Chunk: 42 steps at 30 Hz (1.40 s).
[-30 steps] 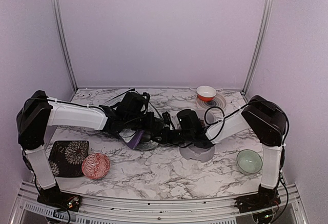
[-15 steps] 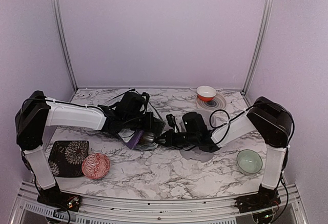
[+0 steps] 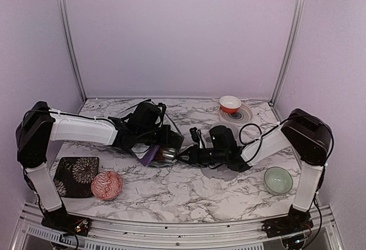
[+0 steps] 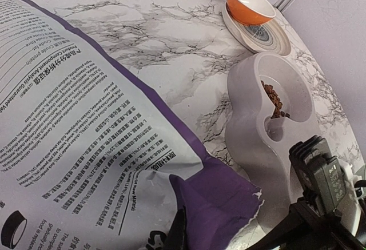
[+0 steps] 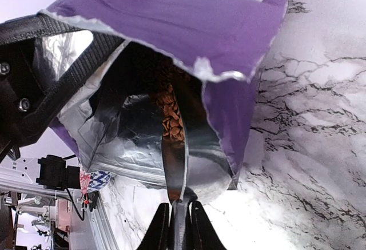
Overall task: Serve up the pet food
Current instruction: Collect the pet food from the pet food bag.
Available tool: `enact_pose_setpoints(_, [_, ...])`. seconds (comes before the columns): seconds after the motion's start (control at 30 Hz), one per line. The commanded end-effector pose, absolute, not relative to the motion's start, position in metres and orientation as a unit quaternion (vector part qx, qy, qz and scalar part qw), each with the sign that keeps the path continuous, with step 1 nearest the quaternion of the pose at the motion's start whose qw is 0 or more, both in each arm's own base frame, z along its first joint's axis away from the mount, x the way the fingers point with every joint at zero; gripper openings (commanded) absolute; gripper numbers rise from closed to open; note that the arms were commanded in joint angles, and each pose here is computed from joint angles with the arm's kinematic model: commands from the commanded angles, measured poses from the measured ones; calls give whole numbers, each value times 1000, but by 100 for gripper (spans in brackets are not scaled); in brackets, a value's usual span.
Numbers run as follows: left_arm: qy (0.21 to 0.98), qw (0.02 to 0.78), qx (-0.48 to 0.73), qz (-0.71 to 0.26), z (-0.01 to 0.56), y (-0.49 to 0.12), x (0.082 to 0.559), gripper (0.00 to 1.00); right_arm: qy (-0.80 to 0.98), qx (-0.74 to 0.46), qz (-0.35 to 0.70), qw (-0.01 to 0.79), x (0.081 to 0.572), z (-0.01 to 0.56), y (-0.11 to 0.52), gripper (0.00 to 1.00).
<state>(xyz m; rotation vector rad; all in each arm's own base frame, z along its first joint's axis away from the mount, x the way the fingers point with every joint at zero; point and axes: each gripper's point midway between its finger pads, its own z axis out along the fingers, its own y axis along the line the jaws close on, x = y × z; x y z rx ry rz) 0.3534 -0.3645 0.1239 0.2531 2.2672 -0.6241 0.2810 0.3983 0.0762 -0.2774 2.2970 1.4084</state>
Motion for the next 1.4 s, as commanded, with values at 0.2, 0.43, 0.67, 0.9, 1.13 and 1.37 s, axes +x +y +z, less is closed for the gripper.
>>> enact_pose_setpoints(0.2, [864,413,96,-270,163,-365,358,0,811,-86,530,234,286,100,380,0])
enact_pose_setpoints(0.43, [862,416,95,-273,167,-365,358,0,798,-82,549,234,281,107,370,0])
enact_pose_setpoints(0.67, [860,417,96,-278,170,-367,358,0,781,-87,566,248,277,123,362,0])
enact_pose_setpoints(0.9, [859,417,93,-283,173,-369,359,0,768,-90,583,250,269,131,355,0])
enact_pose_setpoints(1.13, [856,418,90,-289,177,-369,361,0,759,-93,591,258,264,141,349,0])
enact_pose_setpoints(1.37, [854,422,89,-291,182,-369,364,0,749,-92,598,268,259,151,341,0])
